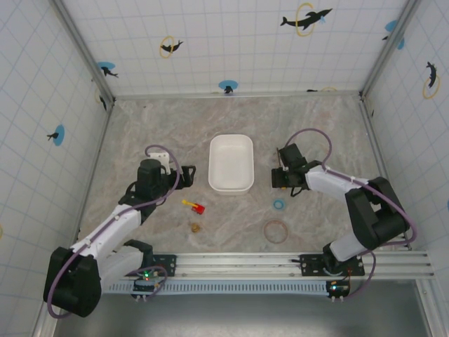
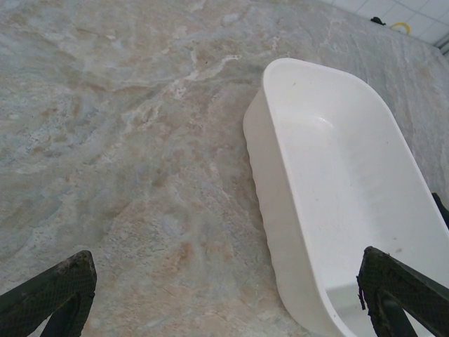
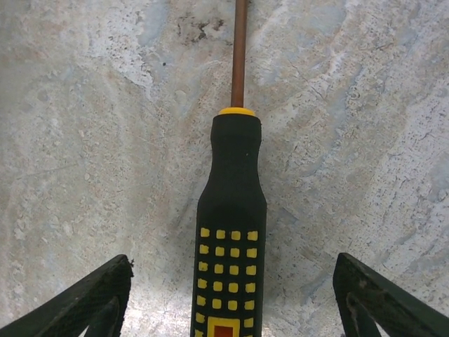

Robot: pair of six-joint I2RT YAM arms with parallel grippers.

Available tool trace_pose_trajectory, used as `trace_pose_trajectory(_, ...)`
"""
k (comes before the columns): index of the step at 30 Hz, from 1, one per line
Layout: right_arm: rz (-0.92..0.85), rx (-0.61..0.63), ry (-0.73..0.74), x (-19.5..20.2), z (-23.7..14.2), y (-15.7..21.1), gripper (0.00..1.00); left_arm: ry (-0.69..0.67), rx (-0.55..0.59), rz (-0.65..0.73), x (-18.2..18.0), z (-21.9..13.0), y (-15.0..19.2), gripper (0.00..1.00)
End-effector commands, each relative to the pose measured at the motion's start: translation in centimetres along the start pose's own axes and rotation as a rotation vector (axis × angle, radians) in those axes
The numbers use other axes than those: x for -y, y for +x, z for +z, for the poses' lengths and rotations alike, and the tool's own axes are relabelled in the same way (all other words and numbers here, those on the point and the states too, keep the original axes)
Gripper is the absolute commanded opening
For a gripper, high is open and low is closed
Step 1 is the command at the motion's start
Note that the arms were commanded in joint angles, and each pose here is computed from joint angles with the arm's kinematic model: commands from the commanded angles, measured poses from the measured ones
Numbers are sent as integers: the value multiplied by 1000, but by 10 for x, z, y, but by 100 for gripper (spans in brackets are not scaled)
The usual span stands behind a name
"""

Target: Put the screwdriver in the bin

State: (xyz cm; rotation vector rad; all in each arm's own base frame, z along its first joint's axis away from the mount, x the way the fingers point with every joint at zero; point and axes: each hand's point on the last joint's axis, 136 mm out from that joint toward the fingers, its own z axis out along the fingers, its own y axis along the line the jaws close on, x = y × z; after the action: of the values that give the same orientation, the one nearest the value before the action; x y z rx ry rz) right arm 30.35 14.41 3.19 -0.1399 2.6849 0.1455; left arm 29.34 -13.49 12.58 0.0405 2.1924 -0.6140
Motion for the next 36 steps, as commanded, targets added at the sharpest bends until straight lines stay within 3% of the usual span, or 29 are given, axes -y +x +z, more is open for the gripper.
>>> trace_pose_trajectory(1,5,11,-1,-5,0,-11,73,9,6,3,7,-1,-10,97)
trace_pose_trajectory(36,14,-4,-40,-9,-4,-11,27,2,9,23,10,-6,-15,98)
